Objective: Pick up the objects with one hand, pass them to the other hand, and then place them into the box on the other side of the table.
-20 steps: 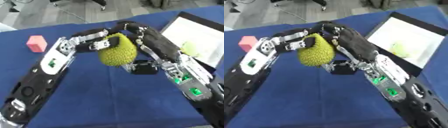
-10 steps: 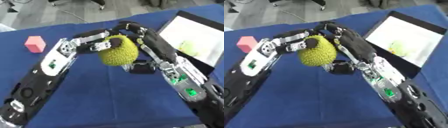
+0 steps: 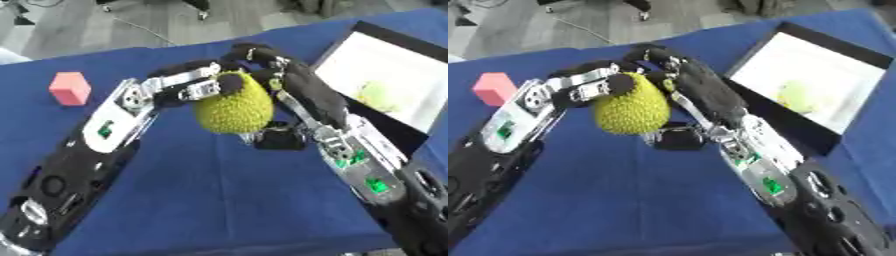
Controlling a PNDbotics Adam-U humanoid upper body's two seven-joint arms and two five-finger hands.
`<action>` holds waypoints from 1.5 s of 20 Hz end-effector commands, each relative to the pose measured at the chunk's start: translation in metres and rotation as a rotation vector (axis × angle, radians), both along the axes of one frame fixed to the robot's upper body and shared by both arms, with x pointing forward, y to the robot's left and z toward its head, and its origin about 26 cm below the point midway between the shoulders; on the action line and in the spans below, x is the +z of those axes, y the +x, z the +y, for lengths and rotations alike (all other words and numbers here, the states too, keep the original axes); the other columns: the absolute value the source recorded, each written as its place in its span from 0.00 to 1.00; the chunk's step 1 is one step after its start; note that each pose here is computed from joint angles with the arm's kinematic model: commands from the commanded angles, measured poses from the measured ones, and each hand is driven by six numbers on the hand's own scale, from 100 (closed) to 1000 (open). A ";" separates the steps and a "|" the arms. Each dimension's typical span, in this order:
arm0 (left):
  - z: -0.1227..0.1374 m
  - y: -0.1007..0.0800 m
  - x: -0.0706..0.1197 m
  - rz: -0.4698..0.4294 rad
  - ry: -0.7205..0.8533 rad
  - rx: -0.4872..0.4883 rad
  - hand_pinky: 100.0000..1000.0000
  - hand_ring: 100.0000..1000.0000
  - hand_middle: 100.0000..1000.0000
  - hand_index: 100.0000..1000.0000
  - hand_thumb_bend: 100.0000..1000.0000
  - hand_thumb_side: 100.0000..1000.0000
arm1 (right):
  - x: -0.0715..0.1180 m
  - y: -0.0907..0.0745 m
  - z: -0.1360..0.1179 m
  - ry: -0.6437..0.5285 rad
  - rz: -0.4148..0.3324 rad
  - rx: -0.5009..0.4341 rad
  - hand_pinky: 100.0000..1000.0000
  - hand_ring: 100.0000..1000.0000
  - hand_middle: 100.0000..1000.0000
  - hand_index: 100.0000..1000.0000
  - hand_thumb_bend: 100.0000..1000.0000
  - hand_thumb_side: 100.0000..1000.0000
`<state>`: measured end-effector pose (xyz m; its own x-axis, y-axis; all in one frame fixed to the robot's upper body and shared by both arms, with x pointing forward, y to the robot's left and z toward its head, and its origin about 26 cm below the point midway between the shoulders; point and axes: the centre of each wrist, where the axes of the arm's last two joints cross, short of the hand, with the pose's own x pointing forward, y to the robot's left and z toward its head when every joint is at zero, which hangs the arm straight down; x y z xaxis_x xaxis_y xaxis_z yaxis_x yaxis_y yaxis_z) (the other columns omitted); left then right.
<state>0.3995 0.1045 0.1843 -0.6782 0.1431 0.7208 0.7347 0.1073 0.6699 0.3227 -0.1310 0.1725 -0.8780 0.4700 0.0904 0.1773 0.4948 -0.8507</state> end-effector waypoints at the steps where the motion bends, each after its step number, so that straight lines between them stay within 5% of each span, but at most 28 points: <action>1: -0.012 -0.015 0.028 -0.145 -0.044 -0.165 0.66 0.53 0.58 0.75 0.00 0.96 | -0.011 0.018 -0.023 -0.042 0.043 -0.117 0.76 0.91 0.77 0.30 0.00 0.17; 17: 0.015 0.003 0.028 0.011 -0.089 -0.056 0.63 0.50 0.52 0.71 0.00 0.90 | -0.012 0.018 -0.025 -0.045 0.038 -0.111 0.77 0.91 0.77 0.30 0.00 0.17; 30: 0.031 0.010 0.025 0.034 -0.075 0.012 0.63 0.50 0.52 0.70 0.00 0.89 | -0.015 0.018 -0.029 -0.006 0.029 -0.158 0.77 0.92 0.80 0.31 0.00 0.19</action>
<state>0.4068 0.1153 0.1854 -0.6079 0.1522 0.7793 0.7940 0.1255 0.5949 0.3237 -0.1297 0.1665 -0.8658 0.4906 0.0987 0.1936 0.5103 -0.8379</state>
